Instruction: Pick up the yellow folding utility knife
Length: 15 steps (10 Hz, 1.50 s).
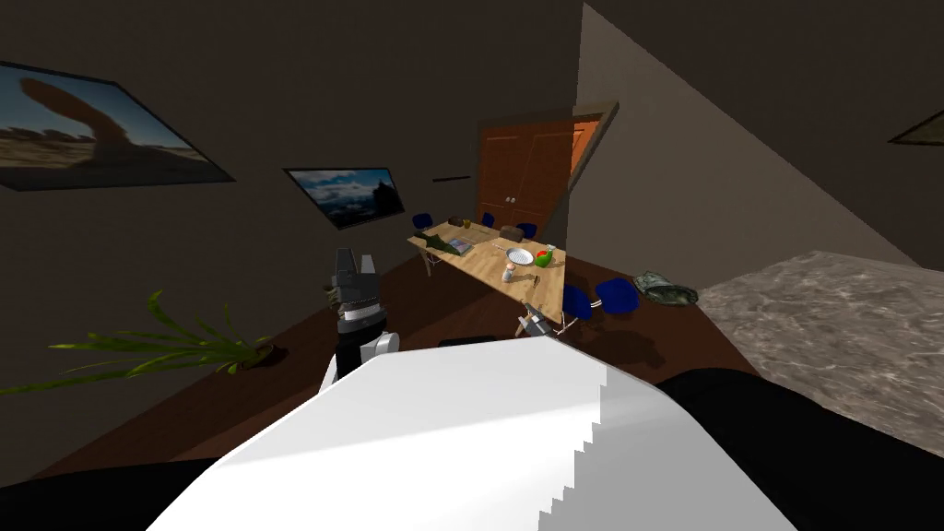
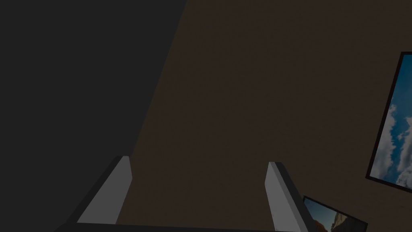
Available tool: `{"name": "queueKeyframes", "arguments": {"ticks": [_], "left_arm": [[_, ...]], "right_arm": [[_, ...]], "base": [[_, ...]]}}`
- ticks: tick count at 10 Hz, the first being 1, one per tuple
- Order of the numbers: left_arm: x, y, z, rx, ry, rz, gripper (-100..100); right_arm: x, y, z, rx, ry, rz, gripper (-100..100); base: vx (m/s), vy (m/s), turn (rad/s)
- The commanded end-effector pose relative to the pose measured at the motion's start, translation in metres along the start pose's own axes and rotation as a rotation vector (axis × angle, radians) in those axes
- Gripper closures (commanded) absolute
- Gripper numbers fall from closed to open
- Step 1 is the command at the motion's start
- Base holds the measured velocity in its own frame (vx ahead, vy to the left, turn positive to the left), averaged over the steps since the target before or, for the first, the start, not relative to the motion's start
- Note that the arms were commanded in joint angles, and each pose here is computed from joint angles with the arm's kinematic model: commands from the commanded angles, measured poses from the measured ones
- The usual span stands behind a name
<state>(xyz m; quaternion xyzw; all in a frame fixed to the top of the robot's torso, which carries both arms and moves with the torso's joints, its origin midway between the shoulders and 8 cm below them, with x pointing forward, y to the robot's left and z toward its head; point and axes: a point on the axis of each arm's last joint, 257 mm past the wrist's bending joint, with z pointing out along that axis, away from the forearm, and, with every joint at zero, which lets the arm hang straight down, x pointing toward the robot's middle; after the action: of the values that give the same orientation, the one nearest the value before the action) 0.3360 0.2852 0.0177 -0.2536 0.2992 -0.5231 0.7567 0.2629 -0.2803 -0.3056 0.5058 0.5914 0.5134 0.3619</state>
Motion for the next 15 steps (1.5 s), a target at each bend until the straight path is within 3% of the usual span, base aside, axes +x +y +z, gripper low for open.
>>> {"name": "queueKeyframes", "arguments": {"ticks": [1, 3, 4, 6, 7, 8, 9, 12, 13, 14, 15], "left_arm": [[0.0, 0.0, 0.0, 0.0, 0.0, 0.0, 0], [0.0, 0.0, 0.0, 0.0, 0.0, 0.0, 0], [0.0, 0.0, 0.0, 0.0, 0.0, 0.0, 0], [0.0, 0.0, 0.0, 0.0, 0.0, 0.0, 0], [0.0, 0.0, 0.0, 0.0, 0.0, 0.0, 0], [0.0, 0.0, 0.0, 0.0, 0.0, 0.0, 0], [0.0, 0.0, 0.0, 0.0, 0.0, 0.0, 0], [0.0, 0.0, 0.0, 0.0, 0.0, 0.0, 0], [0.0, 0.0, 0.0, 0.0, 0.0, 0.0, 0], [0.0, 0.0, 0.0, 0.0, 0.0, 0.0, 0], [0.0, 0.0, 0.0, 0.0, 0.0, 0.0, 0]], "right_arm": [[-0.003, -0.009, -0.001, 0.016, -0.001, 0.005, -100], [-0.008, -0.065, -0.029, 0.175, 0.006, 0.047, -100], [-0.012, -0.07, -0.033, 0.191, 0.005, 0.046, -100], [-0.019, -0.123, -0.071, 0.353, 0.0, 0.084, -100], [-0.023, -0.126, -0.074, 0.366, 0.0, 0.081, -100], [-0.029, -0.15, -0.097, 0.448, -0.005, 0.096, -100], [-0.03, -0.151, -0.098, 0.451, -0.007, 0.095, -100], [-0.05, -0.208, -0.173, 0.686, -0.032, 0.127, -100], [-0.055, -0.212, -0.179, 0.7, -0.042, 0.123, -100], [-0.065, -0.227, -0.208, 0.777, -0.058, 0.126, -100], [-0.065, -0.227, -0.208, 0.777, -0.058, 0.126, -100]], "base": [[-0.016, -0.005, -0.024], [-0.037, 0.01, 0.415], [-0.04, -0.001, 0.253], [-0.027, 0.005, 0.398], [-0.01, -0.001, 0.301], [0.0, 0.0, 0.404], [0.005, -0.01, 0.202], [0.026, -0.02, 0.425], [0.031, -0.035, 0.221], [0.037, -0.022, 0.317], [0.028, -0.027, 0.16]]}}
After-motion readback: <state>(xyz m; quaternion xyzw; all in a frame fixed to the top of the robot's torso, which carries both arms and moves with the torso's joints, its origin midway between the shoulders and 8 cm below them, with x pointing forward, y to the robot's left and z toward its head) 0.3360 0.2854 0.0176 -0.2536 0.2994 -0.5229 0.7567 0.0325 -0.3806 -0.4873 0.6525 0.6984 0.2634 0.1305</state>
